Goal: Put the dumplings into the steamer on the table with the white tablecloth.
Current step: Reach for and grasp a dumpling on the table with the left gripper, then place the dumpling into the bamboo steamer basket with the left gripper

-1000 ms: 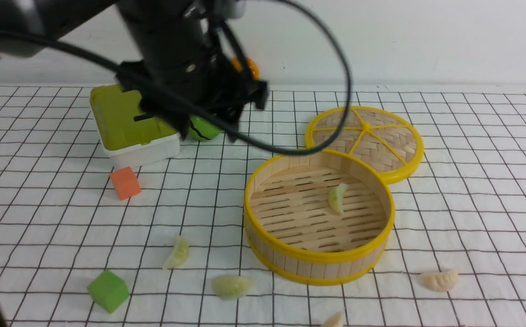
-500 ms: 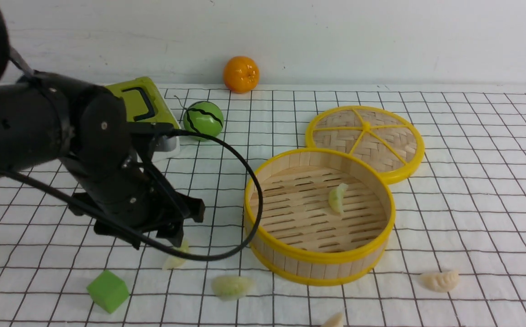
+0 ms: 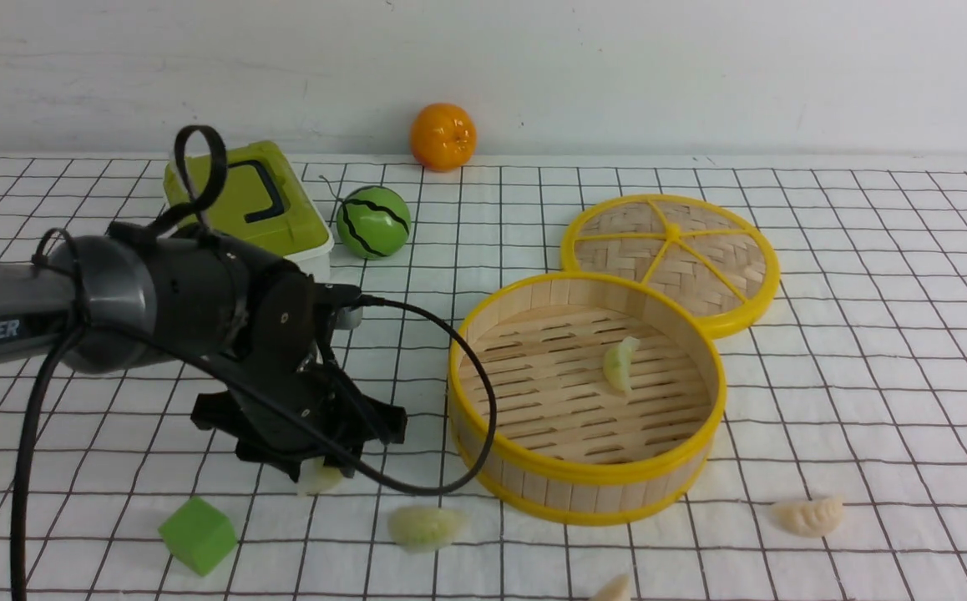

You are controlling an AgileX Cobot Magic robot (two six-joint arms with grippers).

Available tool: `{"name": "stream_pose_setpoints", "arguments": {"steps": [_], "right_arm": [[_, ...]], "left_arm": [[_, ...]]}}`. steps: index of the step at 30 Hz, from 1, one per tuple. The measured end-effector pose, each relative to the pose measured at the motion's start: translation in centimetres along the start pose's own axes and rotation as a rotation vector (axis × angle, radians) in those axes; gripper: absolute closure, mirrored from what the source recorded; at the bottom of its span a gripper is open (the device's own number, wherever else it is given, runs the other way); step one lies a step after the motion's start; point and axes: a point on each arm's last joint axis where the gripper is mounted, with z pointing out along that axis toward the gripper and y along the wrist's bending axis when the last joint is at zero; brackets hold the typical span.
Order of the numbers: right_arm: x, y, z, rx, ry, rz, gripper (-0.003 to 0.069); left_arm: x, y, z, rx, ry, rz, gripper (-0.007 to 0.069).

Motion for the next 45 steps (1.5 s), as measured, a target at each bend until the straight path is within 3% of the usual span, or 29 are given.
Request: {"name": "stream_pose_setpoints", "arguments": {"steps": [1,2,3,5,11,15,19,25,33,42,45], "right_arm": [[0.0,0.0,0.0,0.000,0.000,0.000,0.0555],[0.0,0.0,0.0,0.000,0.000,0.000,0.0555],[0.0,0.0,0.0,0.001,0.000,0.000,0.0555],[0.0,0.0,0.0,0.001,-0.001,0.000,0.0553],[0.0,0.0,0.0,0.003,-0.005,0.000,0.0547],[-0.1,-0.1,0.0,0.006,-0.014,0.000,0.0547],[-0.2,-0.1,0.0,0.010,-0.024,0.000,0.0547],[-0.2,-0.1,0.0,0.010,-0.024,0.000,0.0547],[0.0,-0.2,0.0,0.021,0.001,-0.012,0.0539],[0.1,-0.3,0.0,0.033,0.006,-0.019,0.0534],[0.1,-0.4,0.0,0.039,0.009,-0.023,0.0530]], "left_arm": [[0.0,0.0,0.0,0.000,0.001,-0.003,0.0361],[0.0,0.0,0.0,0.000,0.001,-0.003,0.0361],[0.0,-0.1,-0.1,0.001,-0.002,-0.001,0.0435],[-0.1,-0.1,-0.7,0.000,-0.004,-0.001,0.0466],[-1.7,-2.3,-5.6,0.034,-0.065,0.070,0.0459],[-3.6,-8.2,-12.3,0.153,-0.206,0.164,0.0459],[-4.6,-12.9,-14.3,0.242,-0.242,0.196,0.0459],[-6.7,-17.0,-10.0,0.254,-0.206,0.161,0.0459],[-8.3,-17.3,-1.8,0.134,-0.160,0.056,0.0459],[-8.4,-17.5,0.6,0.139,-0.169,0.039,0.0452],[-8.5,-17.6,0.5,0.141,-0.174,0.040,0.0382]]}}
